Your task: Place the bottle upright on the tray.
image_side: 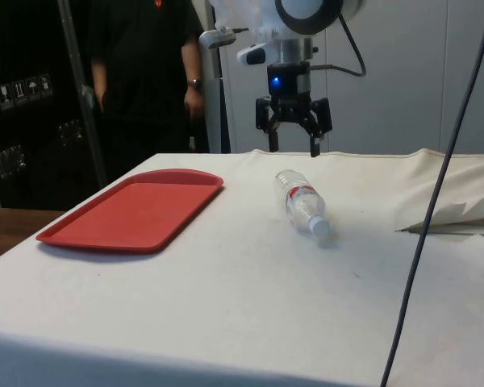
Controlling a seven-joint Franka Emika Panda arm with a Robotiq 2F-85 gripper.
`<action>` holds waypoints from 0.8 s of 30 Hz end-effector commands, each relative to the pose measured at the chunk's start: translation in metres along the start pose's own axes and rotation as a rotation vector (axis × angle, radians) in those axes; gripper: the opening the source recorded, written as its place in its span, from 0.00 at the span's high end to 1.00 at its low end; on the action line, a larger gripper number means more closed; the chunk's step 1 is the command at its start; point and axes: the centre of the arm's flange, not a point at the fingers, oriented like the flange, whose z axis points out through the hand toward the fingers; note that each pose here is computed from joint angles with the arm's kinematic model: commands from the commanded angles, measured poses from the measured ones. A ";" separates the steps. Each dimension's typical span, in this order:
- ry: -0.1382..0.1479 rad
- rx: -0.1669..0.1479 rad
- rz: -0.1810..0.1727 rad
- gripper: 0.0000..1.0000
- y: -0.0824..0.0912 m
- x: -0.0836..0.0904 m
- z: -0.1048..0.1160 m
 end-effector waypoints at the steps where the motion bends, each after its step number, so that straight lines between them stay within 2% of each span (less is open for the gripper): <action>1: 0.005 -0.010 -0.017 0.00 -0.001 0.002 -0.002; 9: 0.005 -0.012 -0.070 0.00 -0.001 0.006 -0.004; 10: 0.002 -0.005 -0.061 0.00 0.000 0.005 -0.002; 11: 0.005 -0.013 -0.076 0.00 -0.001 0.007 -0.004; 16: 0.006 -0.013 -0.113 0.00 -0.002 0.012 -0.004; 19: 0.002 -0.005 -0.112 0.00 -0.001 0.011 -0.002; 20: 0.007 -0.013 -0.131 0.00 -0.002 0.014 -0.004; 24: 0.007 -0.014 -0.157 0.00 -0.003 0.016 -0.004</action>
